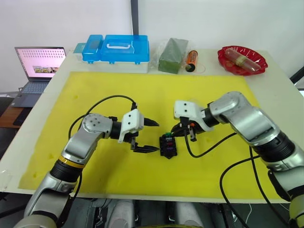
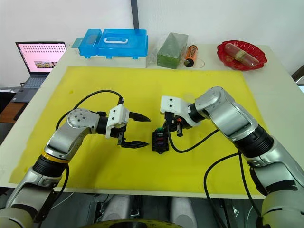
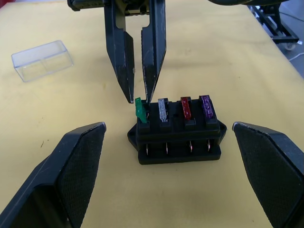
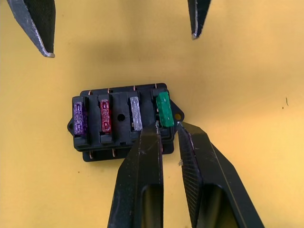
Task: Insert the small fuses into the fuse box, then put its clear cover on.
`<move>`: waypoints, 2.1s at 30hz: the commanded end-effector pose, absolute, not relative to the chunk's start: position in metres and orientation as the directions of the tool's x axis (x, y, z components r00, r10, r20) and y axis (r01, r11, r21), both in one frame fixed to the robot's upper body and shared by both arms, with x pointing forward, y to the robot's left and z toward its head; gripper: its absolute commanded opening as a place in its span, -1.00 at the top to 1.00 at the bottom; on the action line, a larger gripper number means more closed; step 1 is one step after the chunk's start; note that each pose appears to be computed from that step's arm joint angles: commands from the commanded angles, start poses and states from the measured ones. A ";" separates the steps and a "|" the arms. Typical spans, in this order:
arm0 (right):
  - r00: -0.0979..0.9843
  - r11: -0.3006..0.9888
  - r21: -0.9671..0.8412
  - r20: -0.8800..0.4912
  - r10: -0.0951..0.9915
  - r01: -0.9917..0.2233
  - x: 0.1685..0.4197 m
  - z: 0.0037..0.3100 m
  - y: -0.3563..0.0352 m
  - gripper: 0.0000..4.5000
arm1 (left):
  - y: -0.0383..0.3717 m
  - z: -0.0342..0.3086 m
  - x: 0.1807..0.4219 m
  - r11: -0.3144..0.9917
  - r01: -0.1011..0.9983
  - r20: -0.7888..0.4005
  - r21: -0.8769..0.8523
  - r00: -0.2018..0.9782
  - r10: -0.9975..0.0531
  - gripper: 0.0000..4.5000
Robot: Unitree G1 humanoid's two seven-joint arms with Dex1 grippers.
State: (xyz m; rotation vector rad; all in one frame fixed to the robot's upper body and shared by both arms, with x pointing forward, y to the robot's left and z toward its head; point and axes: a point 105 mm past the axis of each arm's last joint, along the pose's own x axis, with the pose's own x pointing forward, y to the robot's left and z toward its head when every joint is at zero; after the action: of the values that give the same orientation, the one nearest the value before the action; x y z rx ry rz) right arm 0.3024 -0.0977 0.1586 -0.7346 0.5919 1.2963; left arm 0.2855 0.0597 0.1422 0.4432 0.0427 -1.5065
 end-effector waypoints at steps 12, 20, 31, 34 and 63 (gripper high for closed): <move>0.394 0.280 -0.317 -0.387 0.834 -0.906 0.310 0.205 -0.093 0.70 | 0.060 0.150 0.284 -0.008 0.955 -0.286 0.297 0.081 -0.955 -1.00; 0.363 0.334 -0.143 -0.365 0.857 -0.932 0.302 0.178 -0.094 0.88 | 0.061 0.149 0.284 -0.016 0.954 -0.293 0.298 0.075 -0.953 -1.00; 0.343 0.360 -0.019 -0.355 0.870 -0.933 0.297 0.160 -0.086 0.98 | 0.061 0.149 0.284 -0.022 0.954 -0.293 0.299 0.070 -0.953 -1.00; 0.333 0.366 0.019 -0.372 0.866 -0.930 0.298 0.153 -0.087 0.98 | 0.060 0.150 0.284 -0.021 0.954 -0.292 0.298 0.071 -0.954 -1.00; 0.347 0.461 0.127 -0.494 0.797 -0.878 0.300 0.109 -0.084 0.98 | 0.058 0.152 0.283 -0.010 0.955 -0.282 0.296 0.078 -0.956 -1.00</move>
State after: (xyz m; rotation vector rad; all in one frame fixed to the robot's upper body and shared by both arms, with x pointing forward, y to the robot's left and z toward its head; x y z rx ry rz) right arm 0.3038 -0.0823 0.1259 -0.1856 0.4538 1.1061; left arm 0.2863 0.0622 0.1419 0.4513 0.0477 -1.5004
